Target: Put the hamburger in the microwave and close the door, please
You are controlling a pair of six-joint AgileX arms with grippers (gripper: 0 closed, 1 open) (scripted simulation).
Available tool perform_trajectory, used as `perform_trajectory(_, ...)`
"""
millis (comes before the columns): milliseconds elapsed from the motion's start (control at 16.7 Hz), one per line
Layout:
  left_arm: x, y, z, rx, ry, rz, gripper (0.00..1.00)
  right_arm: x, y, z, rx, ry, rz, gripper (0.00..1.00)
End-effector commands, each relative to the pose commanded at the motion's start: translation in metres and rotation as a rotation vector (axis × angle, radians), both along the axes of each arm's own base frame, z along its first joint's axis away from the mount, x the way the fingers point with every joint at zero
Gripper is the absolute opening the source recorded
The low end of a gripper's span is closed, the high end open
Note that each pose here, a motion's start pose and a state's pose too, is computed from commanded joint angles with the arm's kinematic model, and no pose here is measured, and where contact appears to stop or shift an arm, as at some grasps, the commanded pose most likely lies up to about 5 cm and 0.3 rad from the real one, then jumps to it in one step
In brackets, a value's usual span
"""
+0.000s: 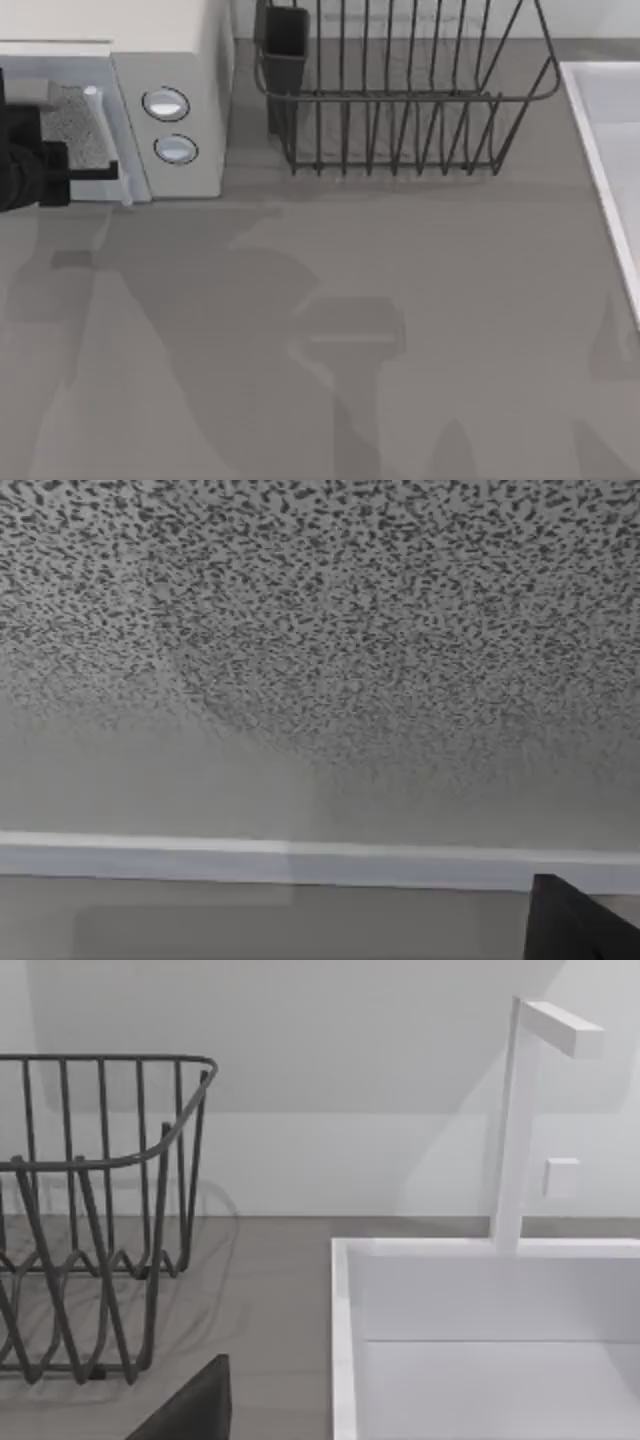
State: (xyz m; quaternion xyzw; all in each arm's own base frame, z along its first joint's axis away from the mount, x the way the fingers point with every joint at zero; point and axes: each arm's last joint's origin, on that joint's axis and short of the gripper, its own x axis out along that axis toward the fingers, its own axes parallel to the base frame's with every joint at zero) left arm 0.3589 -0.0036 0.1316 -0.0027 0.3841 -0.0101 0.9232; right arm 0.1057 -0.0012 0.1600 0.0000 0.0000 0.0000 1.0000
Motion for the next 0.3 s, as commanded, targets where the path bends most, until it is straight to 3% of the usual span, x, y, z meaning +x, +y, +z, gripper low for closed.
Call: perform_trajectory(300,0.029,-0.001,-0.007,0.000,0.002,0.000,0.00,0.000,0.000,0.000,0.000,0.000,0.000,1.00)
